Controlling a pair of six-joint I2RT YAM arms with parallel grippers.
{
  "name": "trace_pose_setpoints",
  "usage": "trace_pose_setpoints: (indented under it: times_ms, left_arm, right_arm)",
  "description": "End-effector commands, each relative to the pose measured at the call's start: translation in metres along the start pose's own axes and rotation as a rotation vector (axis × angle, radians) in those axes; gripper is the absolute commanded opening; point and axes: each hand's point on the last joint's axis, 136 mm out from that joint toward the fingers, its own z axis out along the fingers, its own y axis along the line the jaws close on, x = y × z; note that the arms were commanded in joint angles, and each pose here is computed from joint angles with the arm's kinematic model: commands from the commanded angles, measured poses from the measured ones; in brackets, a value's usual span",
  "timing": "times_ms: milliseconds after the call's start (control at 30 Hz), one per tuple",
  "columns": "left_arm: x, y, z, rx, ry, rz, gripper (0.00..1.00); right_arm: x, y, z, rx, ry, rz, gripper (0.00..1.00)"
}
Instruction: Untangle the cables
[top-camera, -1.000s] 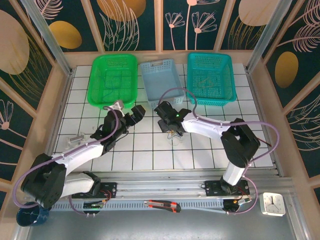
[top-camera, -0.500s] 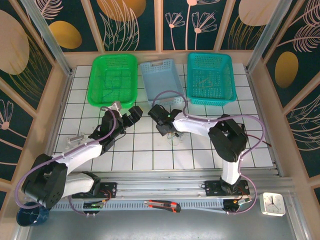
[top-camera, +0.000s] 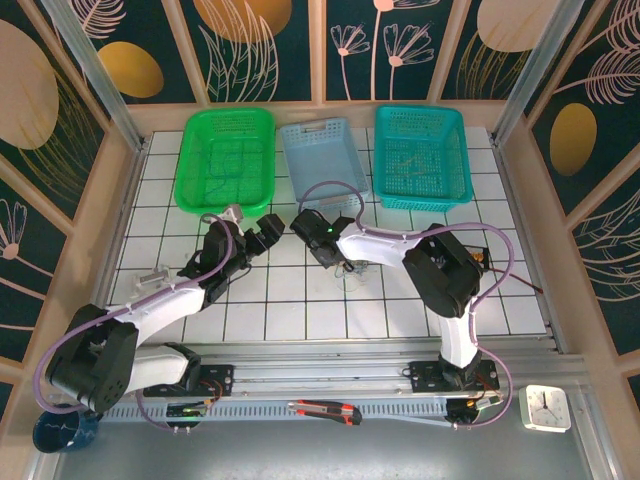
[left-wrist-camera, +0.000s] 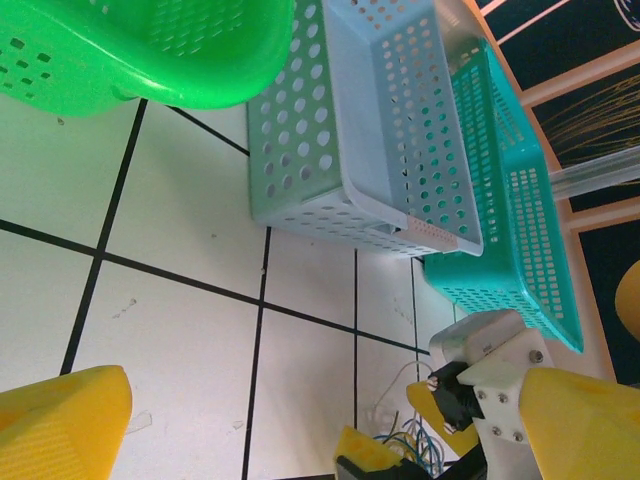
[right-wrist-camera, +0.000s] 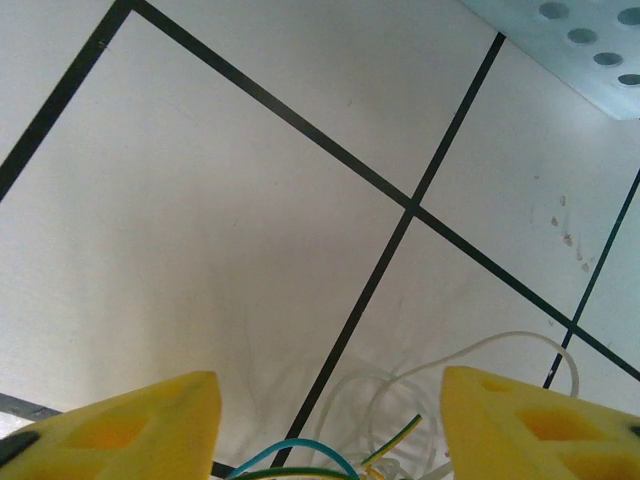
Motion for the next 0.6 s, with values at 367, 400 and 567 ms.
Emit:
trace_pose_setpoints:
  times_ms: [367,400,567]
  left_arm:
    - [-0.003,-0.002,-0.001,0.031,-0.005,-0.017,0.99]
    - [-0.003,-0.003,-0.001,0.032,-0.004,-0.015,0.99]
    - [-0.003,-0.006,-0.001,0.040,-0.001,-0.002,0.99]
  right_arm:
    - [-0.006,-0.004,-0.004,0.013,-0.033,0.009,0.04]
    - [-0.008,-0.005,-0.006,0.012,-0.040,0.013,0.00]
    - [-0.022,-0.012,-0.021,-0.003,-0.095,0.049,0.00]
